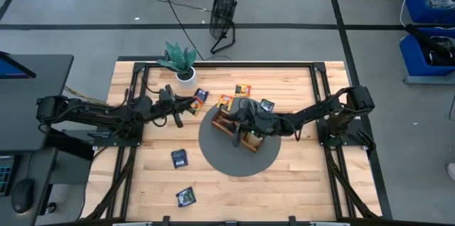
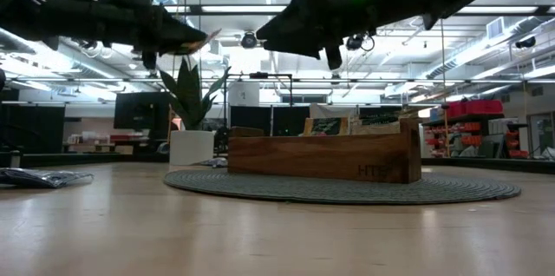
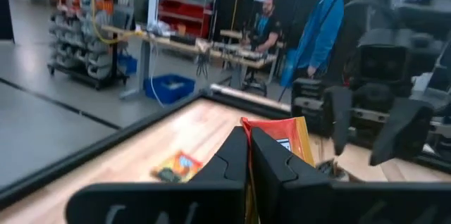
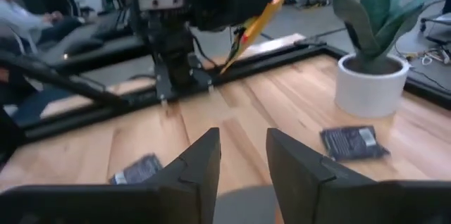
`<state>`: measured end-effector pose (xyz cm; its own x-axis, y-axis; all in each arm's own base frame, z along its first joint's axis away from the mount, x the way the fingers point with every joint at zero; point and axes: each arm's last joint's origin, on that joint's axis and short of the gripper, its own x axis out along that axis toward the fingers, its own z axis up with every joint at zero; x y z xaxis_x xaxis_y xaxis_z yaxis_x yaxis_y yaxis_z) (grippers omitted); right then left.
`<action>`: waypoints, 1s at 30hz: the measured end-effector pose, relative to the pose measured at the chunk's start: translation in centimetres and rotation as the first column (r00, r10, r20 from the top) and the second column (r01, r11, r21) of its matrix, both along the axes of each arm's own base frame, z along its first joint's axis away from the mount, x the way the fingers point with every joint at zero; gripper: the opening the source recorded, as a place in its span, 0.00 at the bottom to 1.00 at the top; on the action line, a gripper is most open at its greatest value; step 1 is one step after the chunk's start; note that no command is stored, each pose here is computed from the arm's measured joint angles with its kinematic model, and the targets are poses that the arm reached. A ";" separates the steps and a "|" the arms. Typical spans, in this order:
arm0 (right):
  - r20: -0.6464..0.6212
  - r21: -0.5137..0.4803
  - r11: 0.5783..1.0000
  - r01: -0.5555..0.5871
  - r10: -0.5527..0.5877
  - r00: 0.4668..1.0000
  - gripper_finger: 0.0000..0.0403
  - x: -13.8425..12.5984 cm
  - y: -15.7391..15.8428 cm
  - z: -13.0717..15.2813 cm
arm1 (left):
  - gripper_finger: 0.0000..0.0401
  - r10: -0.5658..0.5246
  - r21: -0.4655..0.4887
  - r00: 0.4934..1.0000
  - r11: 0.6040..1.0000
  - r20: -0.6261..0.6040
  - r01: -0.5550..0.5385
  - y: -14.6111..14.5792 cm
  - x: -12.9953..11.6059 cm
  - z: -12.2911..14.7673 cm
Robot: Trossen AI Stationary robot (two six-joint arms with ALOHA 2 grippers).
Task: Pick & Place Tea
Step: Put the orange tea bag into the middle section of the wooden organizer
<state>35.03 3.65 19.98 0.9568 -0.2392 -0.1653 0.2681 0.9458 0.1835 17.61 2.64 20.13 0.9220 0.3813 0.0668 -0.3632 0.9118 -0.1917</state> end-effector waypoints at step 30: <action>0.066 -0.052 0.998 -0.045 0.049 0.997 0.31 7.4 -2.5 2.4 | 0.01 0.055 0.100 0.995 0.993 0.080 -0.063 -0.3 0.0 1.1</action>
